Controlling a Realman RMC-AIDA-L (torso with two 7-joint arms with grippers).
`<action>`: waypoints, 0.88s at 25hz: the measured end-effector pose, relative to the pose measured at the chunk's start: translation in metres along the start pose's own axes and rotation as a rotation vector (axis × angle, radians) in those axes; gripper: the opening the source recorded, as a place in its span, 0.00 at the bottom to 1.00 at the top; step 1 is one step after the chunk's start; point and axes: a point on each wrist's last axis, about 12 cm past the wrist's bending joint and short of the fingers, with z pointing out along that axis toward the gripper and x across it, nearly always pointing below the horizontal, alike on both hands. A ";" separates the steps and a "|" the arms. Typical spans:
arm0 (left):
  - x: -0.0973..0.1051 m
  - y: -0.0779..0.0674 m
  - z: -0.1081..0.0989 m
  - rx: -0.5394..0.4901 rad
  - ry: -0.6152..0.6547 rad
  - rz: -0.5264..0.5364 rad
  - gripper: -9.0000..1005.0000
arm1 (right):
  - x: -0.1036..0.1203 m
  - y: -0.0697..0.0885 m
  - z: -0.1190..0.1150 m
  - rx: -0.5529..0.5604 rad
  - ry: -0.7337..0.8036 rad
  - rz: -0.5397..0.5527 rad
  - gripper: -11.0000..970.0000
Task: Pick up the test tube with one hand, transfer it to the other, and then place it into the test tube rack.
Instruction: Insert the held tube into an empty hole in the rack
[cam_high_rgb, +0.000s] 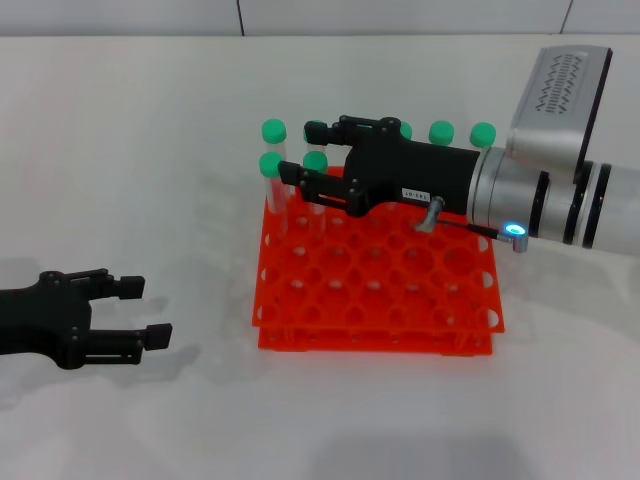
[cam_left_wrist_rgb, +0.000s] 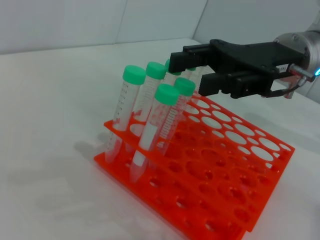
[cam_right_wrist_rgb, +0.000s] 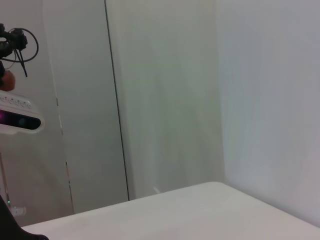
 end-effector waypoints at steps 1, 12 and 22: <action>0.000 0.000 0.000 0.000 0.000 0.000 0.86 | 0.000 0.000 0.000 -0.001 -0.001 -0.001 0.55; 0.000 0.000 0.000 0.000 -0.003 0.000 0.86 | -0.004 0.003 -0.005 -0.043 -0.033 -0.002 0.60; -0.002 0.000 -0.002 0.000 -0.012 0.000 0.86 | -0.005 0.003 -0.033 -0.060 -0.118 0.020 0.77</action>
